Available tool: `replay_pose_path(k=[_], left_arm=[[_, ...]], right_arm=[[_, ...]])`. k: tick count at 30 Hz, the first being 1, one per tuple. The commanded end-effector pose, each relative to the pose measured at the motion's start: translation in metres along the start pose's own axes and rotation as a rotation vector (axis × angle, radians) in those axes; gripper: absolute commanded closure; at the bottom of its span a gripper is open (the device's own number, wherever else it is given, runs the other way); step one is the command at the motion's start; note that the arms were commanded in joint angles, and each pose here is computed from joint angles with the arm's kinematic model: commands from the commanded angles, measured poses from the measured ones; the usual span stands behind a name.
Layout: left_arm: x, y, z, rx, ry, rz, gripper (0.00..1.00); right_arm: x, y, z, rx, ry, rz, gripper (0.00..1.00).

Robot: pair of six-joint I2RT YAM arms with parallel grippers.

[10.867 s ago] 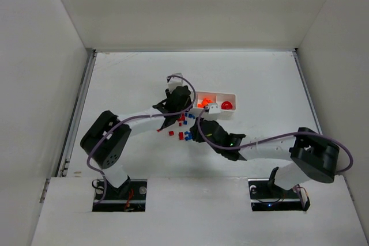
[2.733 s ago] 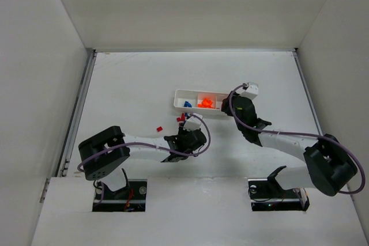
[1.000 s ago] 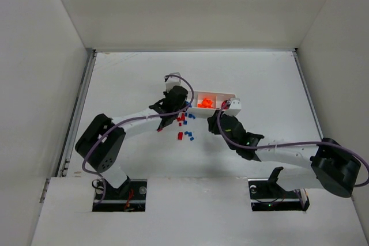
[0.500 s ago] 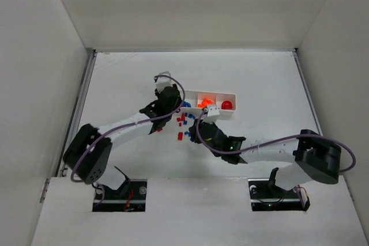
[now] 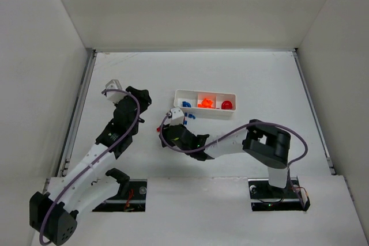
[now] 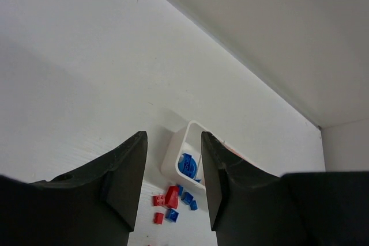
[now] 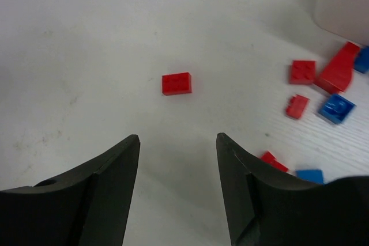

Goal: Sort the legos into containers by color

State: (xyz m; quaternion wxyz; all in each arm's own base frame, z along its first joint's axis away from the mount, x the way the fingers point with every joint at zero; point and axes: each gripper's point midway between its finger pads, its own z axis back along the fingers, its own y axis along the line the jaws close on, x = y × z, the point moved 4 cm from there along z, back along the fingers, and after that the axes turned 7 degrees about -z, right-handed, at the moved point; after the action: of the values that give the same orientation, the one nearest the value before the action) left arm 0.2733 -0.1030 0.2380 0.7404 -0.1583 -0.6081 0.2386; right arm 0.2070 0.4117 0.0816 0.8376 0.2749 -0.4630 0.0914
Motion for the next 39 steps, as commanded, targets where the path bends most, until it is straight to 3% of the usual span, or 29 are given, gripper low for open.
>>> replay_pose_path(k=[1,21,27,32,39], left_arm=[[0.001,0.012,0.010,0.033,0.002,0.048,0.60],[0.014,0.008,0.021,-0.004,-0.034,0.045,0.58],[0.015,0.008,0.022,-0.008,-0.036,0.041,0.58],[0.014,0.008,0.023,-0.009,-0.035,0.040,0.58],[0.012,0.010,0.022,-0.005,-0.031,0.034,0.58]], right_arm=[[0.014,0.027,-0.021,0.086,-0.031,0.014,0.38],[-0.009,0.003,-0.071,-0.097,0.012,0.123,0.41],[-0.016,0.000,-0.077,-0.106,0.022,0.134,0.52],[-0.019,-0.003,-0.077,-0.110,0.028,0.151,0.68],[0.005,0.002,-0.055,-0.116,-0.046,0.123,0.77]])
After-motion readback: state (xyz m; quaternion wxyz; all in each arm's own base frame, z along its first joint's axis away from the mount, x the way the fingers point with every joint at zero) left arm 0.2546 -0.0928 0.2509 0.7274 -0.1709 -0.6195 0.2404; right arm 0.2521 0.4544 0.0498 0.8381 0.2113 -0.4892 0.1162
